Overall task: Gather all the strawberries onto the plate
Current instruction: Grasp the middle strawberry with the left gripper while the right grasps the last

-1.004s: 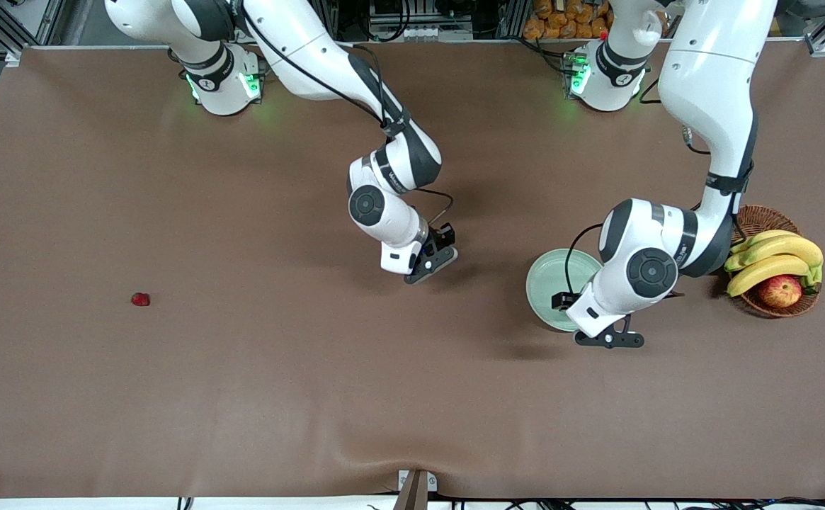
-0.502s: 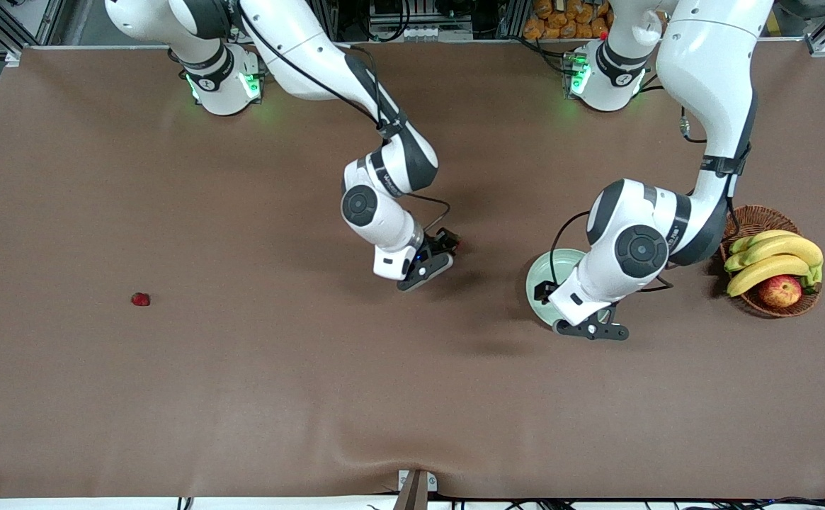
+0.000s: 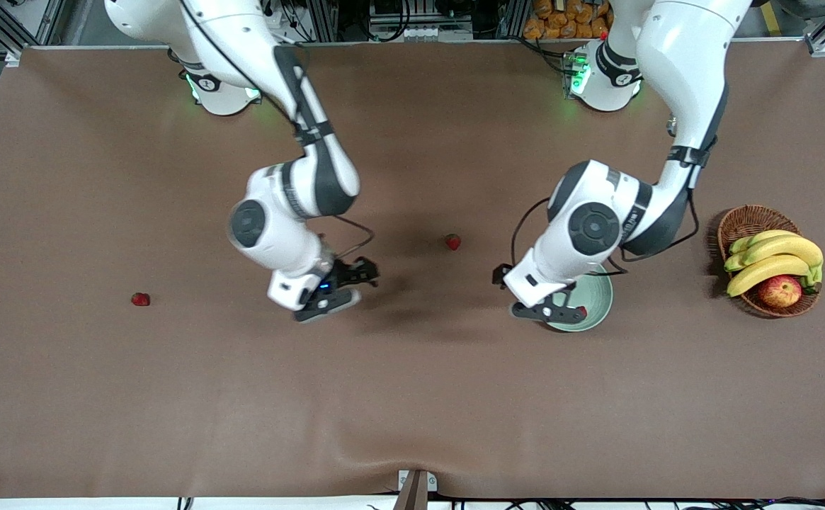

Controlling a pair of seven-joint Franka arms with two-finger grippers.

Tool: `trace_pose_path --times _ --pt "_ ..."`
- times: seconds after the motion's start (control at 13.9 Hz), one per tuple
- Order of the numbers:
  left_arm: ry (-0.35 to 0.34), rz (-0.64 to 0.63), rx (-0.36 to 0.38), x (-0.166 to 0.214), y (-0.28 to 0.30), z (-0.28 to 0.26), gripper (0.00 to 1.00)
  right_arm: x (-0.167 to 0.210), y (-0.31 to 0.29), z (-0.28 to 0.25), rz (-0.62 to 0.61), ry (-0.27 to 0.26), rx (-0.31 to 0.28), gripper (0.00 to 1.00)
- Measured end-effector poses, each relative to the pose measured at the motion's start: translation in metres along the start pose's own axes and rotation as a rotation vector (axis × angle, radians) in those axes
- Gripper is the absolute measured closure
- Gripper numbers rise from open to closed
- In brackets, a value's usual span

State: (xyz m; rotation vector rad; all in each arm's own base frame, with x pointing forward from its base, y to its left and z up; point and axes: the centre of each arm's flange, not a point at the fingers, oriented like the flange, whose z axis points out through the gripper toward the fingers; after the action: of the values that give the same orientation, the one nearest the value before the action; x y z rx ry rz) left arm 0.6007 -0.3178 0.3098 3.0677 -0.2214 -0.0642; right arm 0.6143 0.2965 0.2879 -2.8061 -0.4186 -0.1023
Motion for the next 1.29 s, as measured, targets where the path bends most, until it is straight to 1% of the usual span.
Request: trace_pose_path --times 0.07,0.22,0.43,0.57,0.79,0.93,1.08,1.22,1.29 --pt "-0.006 0.017 0.001 -0.006 0.013 0.003 0.00 -0.001 0.034 -0.020 -0.011 -0.022 -0.008 0.00" --pt "-0.020 0.053 0.006 -0.021 0.047 0.012 0.00 -0.005 0.093 -0.052 -0.018 -0.049 -0.018 0.00" --pt "-0.048 0.069 0.016 -0.041 0.084 0.033 0.00 -0.014 0.161 -0.074 -0.016 -0.057 -0.024 0.00" --pt "-0.057 0.055 0.019 -0.046 0.094 0.043 0.00 -0.023 0.209 -0.086 -0.028 -0.064 -0.054 0.00" --pt "-0.065 0.014 0.020 -0.053 0.107 0.059 0.00 -0.043 0.281 -0.108 -0.083 -0.093 -0.106 0.00" --pt "-0.070 -0.018 0.022 -0.058 0.116 0.070 0.00 -0.058 0.317 -0.118 -0.127 -0.126 -0.138 0.00" --pt "-0.076 -0.062 0.026 -0.065 0.127 0.080 0.00 -0.072 0.345 -0.125 -0.169 -0.175 -0.169 0.00" --pt "-0.083 -0.086 0.031 -0.073 0.136 0.089 0.00 -0.086 0.368 -0.123 -0.207 -0.217 -0.177 0.00" --pt "-0.089 -0.097 0.035 -0.076 0.140 0.093 0.00 -0.093 0.378 -0.118 -0.236 -0.247 -0.181 0.00"
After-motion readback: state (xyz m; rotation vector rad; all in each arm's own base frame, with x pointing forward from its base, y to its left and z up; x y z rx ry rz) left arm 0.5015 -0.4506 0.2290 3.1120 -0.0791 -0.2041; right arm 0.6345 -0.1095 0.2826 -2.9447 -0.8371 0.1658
